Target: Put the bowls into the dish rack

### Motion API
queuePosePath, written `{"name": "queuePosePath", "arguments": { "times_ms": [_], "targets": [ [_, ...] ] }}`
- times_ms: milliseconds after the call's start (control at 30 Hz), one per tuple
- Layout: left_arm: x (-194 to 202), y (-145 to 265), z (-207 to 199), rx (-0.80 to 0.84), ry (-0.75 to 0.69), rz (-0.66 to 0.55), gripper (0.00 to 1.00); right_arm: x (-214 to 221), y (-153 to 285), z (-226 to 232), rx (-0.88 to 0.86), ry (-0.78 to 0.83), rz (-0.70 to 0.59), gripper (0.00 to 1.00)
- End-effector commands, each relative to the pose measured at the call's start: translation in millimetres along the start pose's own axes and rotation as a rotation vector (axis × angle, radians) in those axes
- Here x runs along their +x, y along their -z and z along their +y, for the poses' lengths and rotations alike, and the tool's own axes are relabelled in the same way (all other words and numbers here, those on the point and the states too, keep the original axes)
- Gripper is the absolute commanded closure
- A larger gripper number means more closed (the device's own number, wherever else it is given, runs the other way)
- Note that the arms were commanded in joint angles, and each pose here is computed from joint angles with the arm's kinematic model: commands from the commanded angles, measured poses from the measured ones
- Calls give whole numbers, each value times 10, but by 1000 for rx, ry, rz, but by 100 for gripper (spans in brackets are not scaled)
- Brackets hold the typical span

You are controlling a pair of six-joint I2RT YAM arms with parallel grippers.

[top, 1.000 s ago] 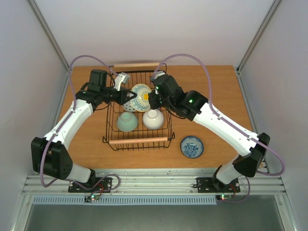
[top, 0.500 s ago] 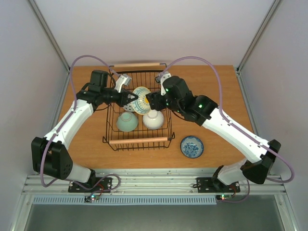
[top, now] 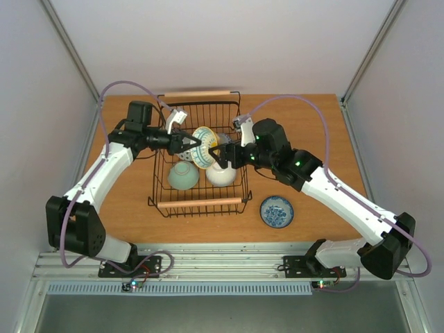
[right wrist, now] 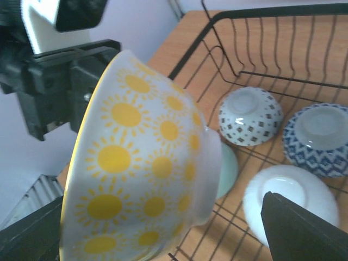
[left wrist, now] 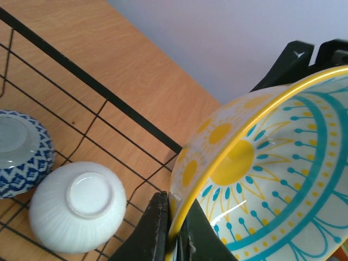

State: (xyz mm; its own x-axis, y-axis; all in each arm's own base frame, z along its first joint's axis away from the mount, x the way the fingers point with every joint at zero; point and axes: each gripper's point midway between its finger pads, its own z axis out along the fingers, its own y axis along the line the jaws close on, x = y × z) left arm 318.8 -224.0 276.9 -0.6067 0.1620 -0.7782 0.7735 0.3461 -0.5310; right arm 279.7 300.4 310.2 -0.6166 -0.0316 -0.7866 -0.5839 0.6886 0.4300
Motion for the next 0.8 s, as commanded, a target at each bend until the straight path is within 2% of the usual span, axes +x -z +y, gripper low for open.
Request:
{"name": "queuePosePath", "arguments": {
  "times_ms": [0, 133, 567, 667, 767],
  "targets": [
    [-154, 114, -261, 211, -10, -60, 99, -28, 53, 150, -96, -26, -23, 11],
    [-157, 142, -315, 268, 35, -59, 99, -42, 33, 168, -118, -29, -33, 10],
    [-168, 169, -402, 340, 41, -62, 99, -8, -36, 279, -219, -45, -23, 14],
    [-168, 177, -426, 361, 53, -59, 99, -6, -68, 273, -221, -46, -19, 26],
    [-172, 187, -449, 371, 54, -58, 100, -8, -108, 255, -221, -83, -13, 56]
  ]
}}
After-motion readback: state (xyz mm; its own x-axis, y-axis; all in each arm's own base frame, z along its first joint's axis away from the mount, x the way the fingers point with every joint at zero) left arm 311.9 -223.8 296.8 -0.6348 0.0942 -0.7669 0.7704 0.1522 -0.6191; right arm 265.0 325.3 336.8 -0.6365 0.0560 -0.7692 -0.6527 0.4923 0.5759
